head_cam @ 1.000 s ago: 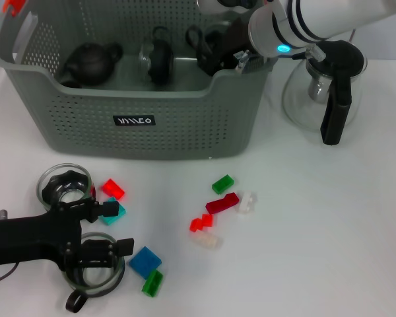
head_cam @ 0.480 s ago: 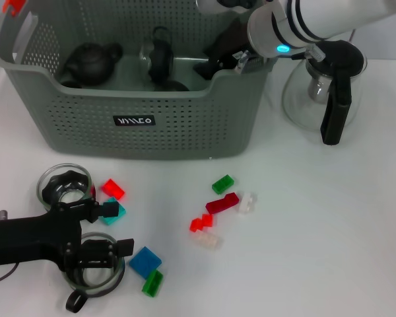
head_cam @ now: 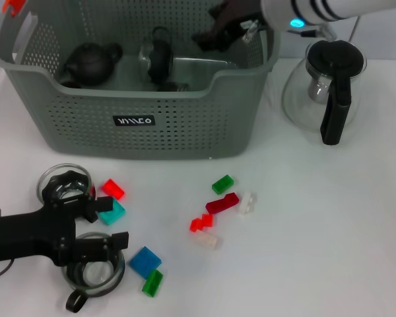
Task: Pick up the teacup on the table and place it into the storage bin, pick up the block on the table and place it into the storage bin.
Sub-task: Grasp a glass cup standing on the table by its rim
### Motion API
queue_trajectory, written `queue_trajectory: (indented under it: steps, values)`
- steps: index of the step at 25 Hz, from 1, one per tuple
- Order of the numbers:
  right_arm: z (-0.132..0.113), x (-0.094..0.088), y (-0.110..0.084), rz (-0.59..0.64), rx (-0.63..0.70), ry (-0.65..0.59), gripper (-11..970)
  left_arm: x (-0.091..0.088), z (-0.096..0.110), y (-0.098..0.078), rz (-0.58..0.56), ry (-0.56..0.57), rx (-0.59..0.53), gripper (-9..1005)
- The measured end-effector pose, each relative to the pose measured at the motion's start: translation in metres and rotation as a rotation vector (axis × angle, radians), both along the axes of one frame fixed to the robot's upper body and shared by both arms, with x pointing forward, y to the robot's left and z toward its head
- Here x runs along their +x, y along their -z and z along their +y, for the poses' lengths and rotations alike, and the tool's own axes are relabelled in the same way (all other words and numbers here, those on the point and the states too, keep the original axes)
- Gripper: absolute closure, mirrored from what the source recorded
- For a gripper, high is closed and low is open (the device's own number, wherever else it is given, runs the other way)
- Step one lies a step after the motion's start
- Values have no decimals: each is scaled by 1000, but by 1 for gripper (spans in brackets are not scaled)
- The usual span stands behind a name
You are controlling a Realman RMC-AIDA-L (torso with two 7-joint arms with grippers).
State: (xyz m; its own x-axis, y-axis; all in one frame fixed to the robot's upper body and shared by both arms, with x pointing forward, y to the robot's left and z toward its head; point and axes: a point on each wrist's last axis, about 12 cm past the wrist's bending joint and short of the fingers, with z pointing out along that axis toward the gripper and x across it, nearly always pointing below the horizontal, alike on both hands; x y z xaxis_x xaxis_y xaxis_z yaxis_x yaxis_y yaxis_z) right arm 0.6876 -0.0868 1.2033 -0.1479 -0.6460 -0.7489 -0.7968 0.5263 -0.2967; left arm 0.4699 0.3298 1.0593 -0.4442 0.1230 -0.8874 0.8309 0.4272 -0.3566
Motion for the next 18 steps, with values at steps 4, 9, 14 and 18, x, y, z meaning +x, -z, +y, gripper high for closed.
queue_trajectory:
  steps: [4,9,14,18]
  values:
    - [-9,-4,-17,-39,112,17,380,0,3,-1,-6,-18,-8,89]
    - [-26,-17,-31,-80,227,8,229,-1,7,-2,-15,-45,-14,89]
    - [-41,-45,-37,-85,357,-83,30,-2,11,-3,-31,-79,-23,89]
    - [-56,-70,-26,-42,449,-191,36,-4,16,-3,-44,-116,-31,88]
